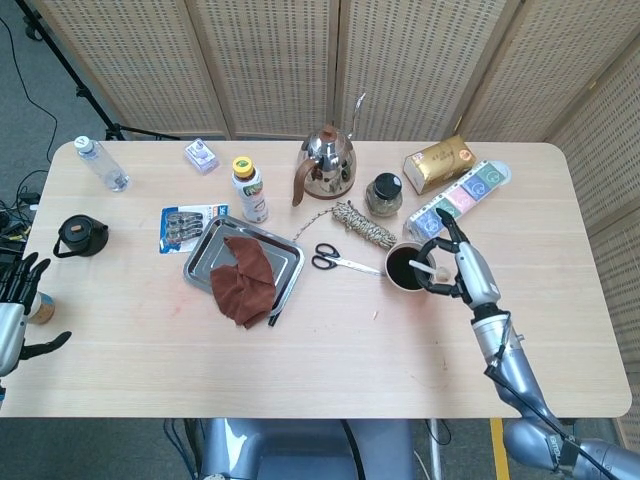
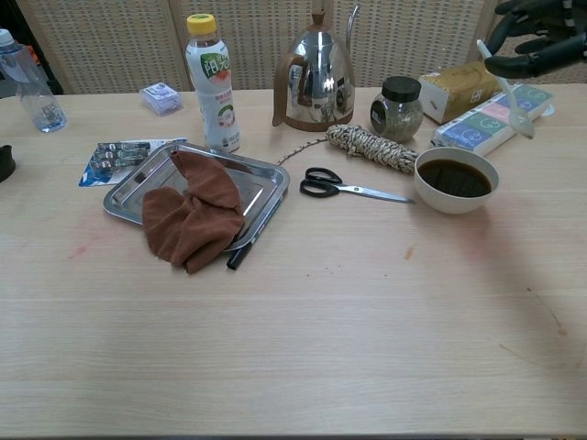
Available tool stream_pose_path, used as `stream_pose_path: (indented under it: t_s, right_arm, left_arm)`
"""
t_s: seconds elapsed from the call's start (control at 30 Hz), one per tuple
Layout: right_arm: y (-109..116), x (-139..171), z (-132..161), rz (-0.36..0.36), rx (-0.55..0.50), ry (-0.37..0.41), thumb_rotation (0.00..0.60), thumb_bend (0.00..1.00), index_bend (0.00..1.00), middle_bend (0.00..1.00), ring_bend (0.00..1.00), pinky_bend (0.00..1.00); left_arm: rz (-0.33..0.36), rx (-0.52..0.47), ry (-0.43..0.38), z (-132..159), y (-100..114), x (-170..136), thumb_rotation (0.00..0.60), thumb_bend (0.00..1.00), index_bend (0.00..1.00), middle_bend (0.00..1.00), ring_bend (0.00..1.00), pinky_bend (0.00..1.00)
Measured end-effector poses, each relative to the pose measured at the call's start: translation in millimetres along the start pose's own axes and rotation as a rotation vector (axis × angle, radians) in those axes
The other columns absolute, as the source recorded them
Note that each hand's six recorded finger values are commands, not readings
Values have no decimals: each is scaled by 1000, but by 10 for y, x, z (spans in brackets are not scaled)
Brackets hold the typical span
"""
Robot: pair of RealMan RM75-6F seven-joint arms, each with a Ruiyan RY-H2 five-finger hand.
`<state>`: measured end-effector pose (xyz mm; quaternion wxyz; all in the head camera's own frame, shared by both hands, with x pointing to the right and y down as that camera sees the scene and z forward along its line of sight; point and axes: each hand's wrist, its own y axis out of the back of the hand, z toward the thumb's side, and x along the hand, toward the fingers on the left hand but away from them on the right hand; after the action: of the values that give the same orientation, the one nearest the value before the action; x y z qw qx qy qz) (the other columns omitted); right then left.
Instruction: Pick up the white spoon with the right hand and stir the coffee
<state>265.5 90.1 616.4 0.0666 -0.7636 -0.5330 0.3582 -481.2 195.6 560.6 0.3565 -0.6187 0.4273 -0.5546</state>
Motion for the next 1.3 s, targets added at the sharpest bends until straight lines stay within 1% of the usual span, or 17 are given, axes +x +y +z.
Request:
stream_pose_path:
  t_s: [0.1, 0.27, 0.4, 0.63, 1.03, 1.17, 1.3]
  right_arm:
    - [-92, -130, 82, 16, -34, 2, 600, 440, 577, 0, 0, 42]
    - [-338, -295, 125, 54, -80, -1, 600, 440, 577, 0, 0, 37]
    - [-493, -429, 86, 66, -95, -10, 600, 440, 580, 0, 0, 28]
    - [-716, -647, -95, 58, -83, -25, 600, 441, 581, 0, 0, 14]
    - [-970, -761, -296, 62, -52, -14, 600, 448, 586, 0, 0, 12]
    - [-996, -789, -348, 58, -36, -8, 600, 452, 586, 0, 0, 12]
    - [-969, -814, -381, 46, -33, 3, 600, 452, 586, 0, 0, 12]
  left_arm:
    - [-2, 2, 3, -1, -7, 6, 600, 0, 0, 0, 0, 0]
    - [-10, 8, 11, -13, -31, 30, 600, 0, 0, 0, 0, 0]
    - [-13, 10, 16, -20, -39, 46, 600, 0, 0, 0, 0, 0]
    - [-12, 4, 32, -59, -34, 58, 600, 0, 0, 0, 0, 0]
    - [-18, 11, 47, -81, -53, 95, 600, 0, 0, 0, 0, 0]
    - [-17, 9, 50, -86, -50, 97, 600, 0, 0, 0, 0, 0]
    - [-16, 7, 56, -102, -45, 103, 600, 0, 0, 0, 0, 0]
